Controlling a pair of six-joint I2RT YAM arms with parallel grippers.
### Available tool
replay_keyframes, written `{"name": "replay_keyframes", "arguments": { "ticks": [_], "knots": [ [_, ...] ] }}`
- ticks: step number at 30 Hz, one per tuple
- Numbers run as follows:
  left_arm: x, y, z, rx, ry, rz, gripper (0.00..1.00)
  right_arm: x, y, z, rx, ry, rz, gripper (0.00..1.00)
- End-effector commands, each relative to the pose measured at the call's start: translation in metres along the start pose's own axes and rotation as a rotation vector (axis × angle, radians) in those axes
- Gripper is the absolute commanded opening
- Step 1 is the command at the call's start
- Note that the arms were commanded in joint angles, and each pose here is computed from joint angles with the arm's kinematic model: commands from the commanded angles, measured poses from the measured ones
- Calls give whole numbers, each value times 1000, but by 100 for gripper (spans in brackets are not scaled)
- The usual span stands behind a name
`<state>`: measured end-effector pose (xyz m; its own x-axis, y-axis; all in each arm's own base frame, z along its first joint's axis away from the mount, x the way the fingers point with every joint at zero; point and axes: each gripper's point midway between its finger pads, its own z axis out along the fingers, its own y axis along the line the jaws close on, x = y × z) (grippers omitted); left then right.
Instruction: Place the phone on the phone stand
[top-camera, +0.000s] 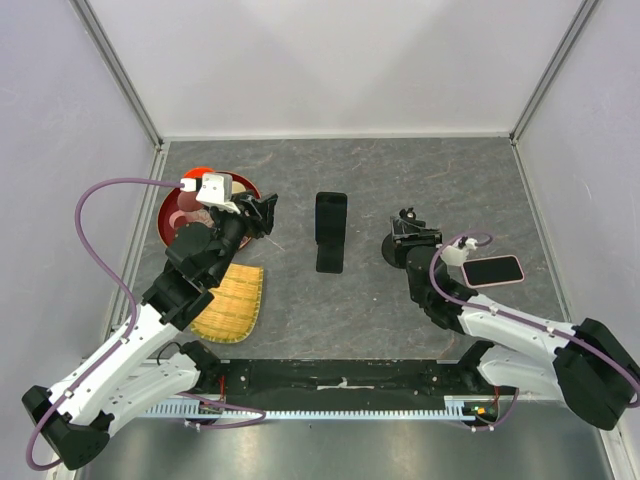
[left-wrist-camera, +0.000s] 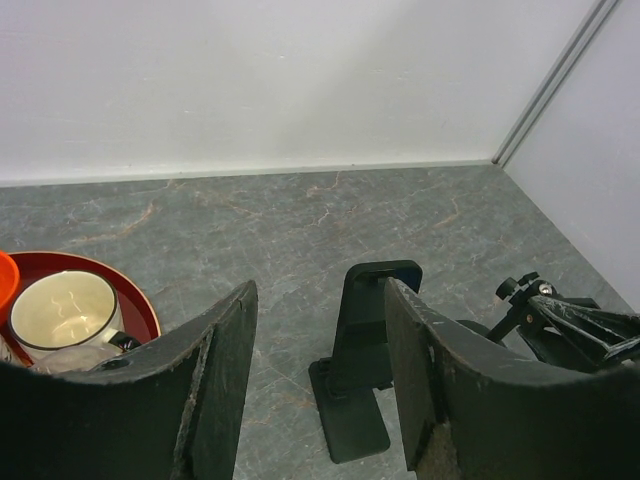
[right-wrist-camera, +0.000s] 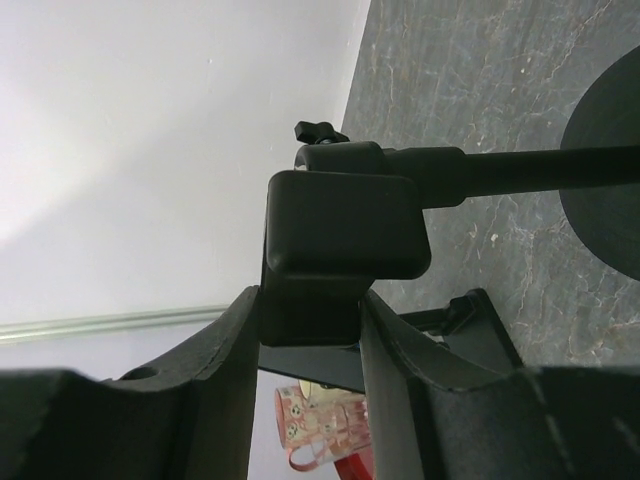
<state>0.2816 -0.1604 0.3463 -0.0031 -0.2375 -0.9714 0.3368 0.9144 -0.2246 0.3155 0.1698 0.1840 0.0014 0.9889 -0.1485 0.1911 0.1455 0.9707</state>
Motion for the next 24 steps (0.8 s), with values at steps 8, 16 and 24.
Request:
{"name": "replay_keyframes", "arguments": {
  "ticks": [8,16,24],
  "knots": [
    [-26,-6,-2,15,-60,-57,60,-10,39,4,-99,-95,183,6],
    [-26,-7,-2,19,-59,-60,59,0,35,2,-43,-38,54,87],
    [-28,-5,-3,13,-66,-64,59,6,12,-27,-18,126,-358,98]
  ]
}}
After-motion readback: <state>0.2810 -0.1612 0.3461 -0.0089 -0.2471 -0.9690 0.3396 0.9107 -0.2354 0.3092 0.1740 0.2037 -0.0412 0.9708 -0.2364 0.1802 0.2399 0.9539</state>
